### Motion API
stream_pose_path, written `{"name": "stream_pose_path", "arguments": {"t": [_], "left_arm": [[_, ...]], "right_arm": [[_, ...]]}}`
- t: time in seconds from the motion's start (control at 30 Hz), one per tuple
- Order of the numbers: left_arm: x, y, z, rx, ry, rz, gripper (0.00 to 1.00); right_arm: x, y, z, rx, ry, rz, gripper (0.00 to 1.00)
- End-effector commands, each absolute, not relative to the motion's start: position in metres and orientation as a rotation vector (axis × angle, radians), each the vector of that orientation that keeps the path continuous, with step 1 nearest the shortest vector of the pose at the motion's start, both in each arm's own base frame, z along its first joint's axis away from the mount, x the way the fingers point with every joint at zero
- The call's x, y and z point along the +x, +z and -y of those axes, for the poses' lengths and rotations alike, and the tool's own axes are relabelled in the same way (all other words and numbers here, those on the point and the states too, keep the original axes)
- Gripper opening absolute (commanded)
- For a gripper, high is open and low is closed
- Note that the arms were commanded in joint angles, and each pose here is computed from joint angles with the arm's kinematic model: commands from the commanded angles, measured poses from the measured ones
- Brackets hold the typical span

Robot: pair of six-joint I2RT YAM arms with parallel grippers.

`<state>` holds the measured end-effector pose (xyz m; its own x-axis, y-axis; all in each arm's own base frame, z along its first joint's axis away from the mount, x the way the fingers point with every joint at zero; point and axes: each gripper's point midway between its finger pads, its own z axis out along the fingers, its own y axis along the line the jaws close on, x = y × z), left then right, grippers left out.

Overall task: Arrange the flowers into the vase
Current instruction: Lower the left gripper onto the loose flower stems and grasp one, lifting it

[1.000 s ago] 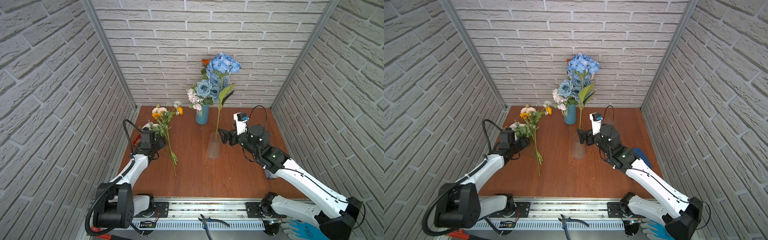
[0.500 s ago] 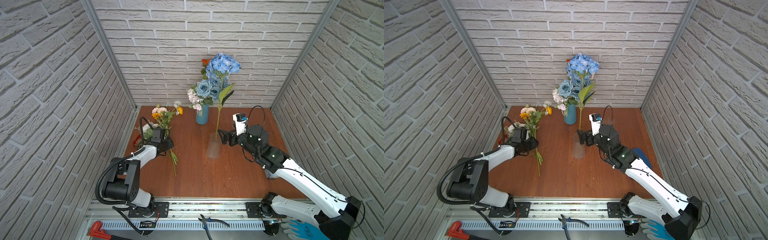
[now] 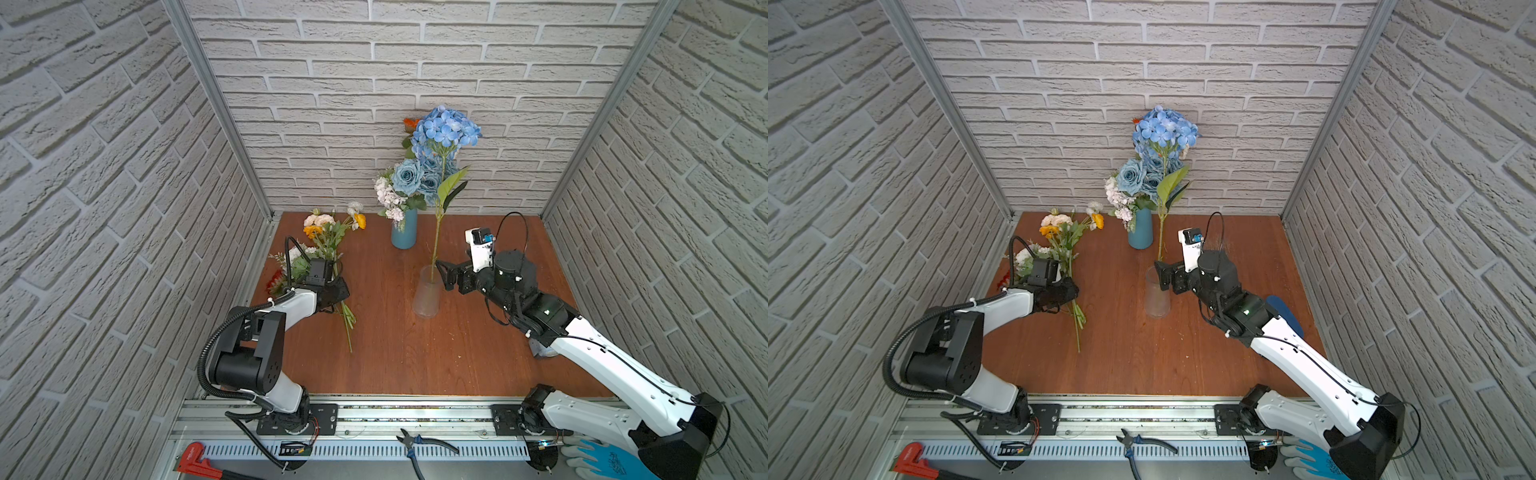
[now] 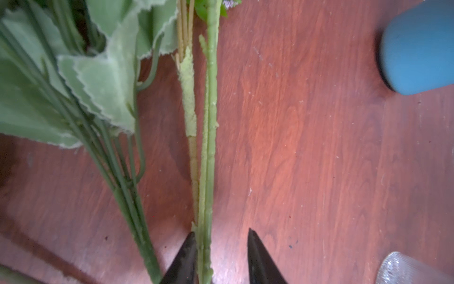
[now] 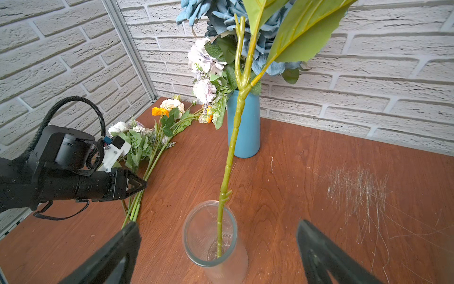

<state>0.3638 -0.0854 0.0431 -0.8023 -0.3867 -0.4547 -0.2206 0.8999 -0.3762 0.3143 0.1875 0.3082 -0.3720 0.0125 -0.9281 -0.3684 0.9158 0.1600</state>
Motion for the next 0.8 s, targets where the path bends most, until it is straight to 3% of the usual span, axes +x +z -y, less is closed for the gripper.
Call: {"name": "stream_pose_path", "arguments": {"t": [0.0, 0.23, 0.77], "left_arm": [[0.365, 0.04, 0.088, -0.419, -0.408, -2.529, 0.26], [0.366, 0.05, 0.092, -0.407, -0.432, -2.512, 0.03], [0.343, 0.077, 0.085, -0.333, -0.4, -2.506, 0.0]], "right_arm": [[0.312, 0.314, -0.181, -0.225, 0.413, -1.89, 1.0], [0.313, 0.313, -0.179, -0.215, 0.403, -1.893, 1.0], [0.314, 0.307, -0.182, -0.216, 0.412, -1.915, 1.0]]}}
